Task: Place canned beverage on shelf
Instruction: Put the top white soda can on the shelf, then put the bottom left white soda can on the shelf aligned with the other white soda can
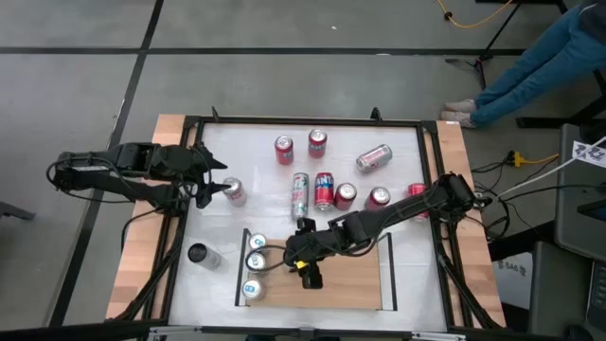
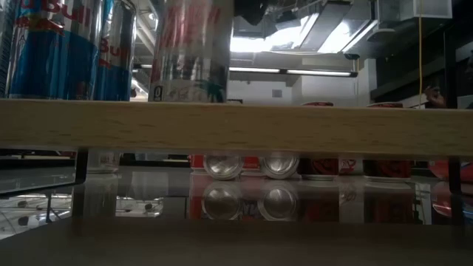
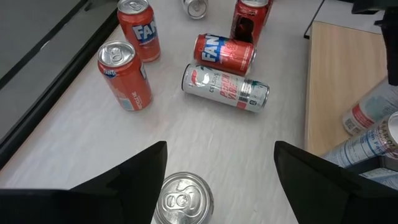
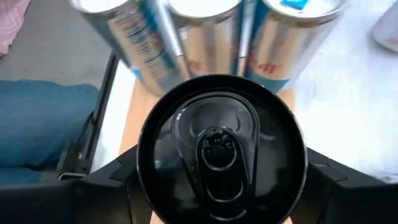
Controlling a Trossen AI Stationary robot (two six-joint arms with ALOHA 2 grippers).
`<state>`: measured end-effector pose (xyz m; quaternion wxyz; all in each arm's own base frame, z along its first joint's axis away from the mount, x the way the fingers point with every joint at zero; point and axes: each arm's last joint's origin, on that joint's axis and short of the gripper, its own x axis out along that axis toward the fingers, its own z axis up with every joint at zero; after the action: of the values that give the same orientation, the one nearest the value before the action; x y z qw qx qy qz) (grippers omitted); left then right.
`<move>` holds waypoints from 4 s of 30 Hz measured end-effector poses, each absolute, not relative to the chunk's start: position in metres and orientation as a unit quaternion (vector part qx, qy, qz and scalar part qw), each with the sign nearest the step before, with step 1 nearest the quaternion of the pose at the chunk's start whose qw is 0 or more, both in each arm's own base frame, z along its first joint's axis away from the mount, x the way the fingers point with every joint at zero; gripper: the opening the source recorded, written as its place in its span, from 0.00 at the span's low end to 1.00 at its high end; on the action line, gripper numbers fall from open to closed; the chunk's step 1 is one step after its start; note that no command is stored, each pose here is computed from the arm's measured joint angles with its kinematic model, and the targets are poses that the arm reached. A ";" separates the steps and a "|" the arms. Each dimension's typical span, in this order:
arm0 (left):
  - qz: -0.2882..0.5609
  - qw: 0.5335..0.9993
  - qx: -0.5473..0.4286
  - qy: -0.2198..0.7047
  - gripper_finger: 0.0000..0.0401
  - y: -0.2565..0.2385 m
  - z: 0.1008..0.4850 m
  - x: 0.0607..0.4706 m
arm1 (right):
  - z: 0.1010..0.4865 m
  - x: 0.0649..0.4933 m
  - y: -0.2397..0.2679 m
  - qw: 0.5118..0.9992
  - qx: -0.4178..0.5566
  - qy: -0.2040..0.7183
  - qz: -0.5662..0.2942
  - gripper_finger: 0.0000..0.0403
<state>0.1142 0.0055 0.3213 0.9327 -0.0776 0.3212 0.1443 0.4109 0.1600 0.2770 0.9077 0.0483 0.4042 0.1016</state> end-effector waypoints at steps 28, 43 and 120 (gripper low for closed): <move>0.156 0.932 -0.073 0.318 0.72 0.006 0.322 0.114 | 0.277 0.424 0.168 0.931 0.050 0.342 0.117 0.63; 0.155 0.932 -0.073 0.318 0.72 0.006 0.322 0.114 | 0.265 0.429 0.169 0.927 0.043 0.354 0.119 0.63; 0.240 0.652 -0.516 0.501 0.72 -0.013 0.340 0.086 | 0.276 0.399 0.149 0.882 -0.010 0.460 0.107 0.90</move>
<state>0.0863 -0.0132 0.3396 0.6523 -0.5156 0.5009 0.2402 0.3987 0.1489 0.2760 0.8815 -0.0097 0.4597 0.1073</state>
